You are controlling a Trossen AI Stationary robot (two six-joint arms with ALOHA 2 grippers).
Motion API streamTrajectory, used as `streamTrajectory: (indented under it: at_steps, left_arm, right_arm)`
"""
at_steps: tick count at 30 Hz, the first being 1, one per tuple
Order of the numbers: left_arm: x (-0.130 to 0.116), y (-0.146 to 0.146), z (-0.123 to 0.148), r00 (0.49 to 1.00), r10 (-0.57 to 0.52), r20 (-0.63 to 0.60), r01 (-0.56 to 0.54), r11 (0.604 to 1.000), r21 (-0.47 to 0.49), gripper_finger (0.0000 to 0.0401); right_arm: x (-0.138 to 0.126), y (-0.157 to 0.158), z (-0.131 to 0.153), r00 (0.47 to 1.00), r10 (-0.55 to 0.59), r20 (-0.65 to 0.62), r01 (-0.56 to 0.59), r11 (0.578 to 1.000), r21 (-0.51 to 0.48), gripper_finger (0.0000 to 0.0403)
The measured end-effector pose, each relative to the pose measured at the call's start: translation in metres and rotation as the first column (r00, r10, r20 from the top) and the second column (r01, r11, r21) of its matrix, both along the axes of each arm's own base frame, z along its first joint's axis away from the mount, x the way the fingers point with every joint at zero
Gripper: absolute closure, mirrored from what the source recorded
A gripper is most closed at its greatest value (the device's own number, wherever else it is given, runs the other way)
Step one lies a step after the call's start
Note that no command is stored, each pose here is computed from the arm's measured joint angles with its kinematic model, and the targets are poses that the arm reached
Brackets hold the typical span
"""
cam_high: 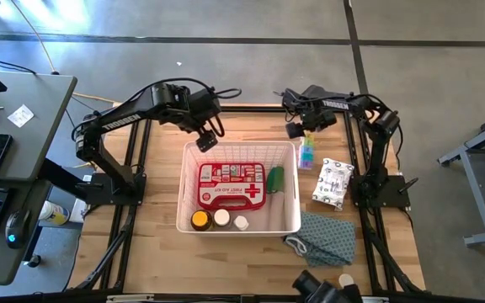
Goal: Pick & place medical supplies in basket/bin
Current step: Put the medicine organizer into the white container
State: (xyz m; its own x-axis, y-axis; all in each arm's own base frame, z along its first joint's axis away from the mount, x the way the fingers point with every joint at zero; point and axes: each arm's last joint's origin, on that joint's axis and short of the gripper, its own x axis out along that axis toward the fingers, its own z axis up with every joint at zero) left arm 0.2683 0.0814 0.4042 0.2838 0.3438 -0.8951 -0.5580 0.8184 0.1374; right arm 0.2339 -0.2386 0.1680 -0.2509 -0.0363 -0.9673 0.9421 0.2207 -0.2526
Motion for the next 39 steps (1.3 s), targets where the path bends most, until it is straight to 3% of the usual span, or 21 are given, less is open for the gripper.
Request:
streamTrajectory:
  at_steps: [8, 14, 19, 28, 33, 39]
  left_arm:
    - [0.001, 0.0, 0.0, 1.0, 0.0, 0.01, 0.0, 1.0, 0.003, 0.0016]
    - [0.002, 0.001, 0.001, 1.0, 0.002, 0.026, -0.003, 1.0, 0.013, 0.0016]
    - [0.004, 0.002, 0.002, 0.999, 0.005, 0.038, -0.006, 1.0, 0.023, 0.0016]
    - [0.007, 0.002, 0.003, 0.997, -0.045, 0.06, 0.043, 0.999, 0.031, 0.0016]
    - [0.007, 0.002, 0.003, 0.996, -0.059, 0.06, 0.057, 0.998, 0.024, 0.0016]
    - [0.007, 0.001, 0.003, 0.997, -0.044, 0.069, 0.044, 0.999, 0.005, 0.0016]
  right_arm:
    - [0.002, 0.011, 0.018, 0.995, -0.017, 0.099, 0.012, 0.999, 0.05, 0.0147]
    - [0.005, 0.031, 0.036, 0.988, 0.002, 0.154, -0.003, 1.0, 0.005, 0.0147]
    - [-0.007, 0.044, 0.019, 0.961, -0.114, 0.252, 0.11, 0.993, 0.032, 0.0147]
    - [-0.029, 0.057, -0.006, 0.91, -0.285, 0.3, 0.293, 0.956, 0.02, 0.0147]
    - [-0.027, 0.055, 0.001, 0.875, -0.304, 0.378, 0.333, 0.943, -0.012, 0.0147]
    - [-0.029, 0.052, 0.003, 0.886, -0.289, 0.362, 0.343, 0.935, -0.094, 0.0147]
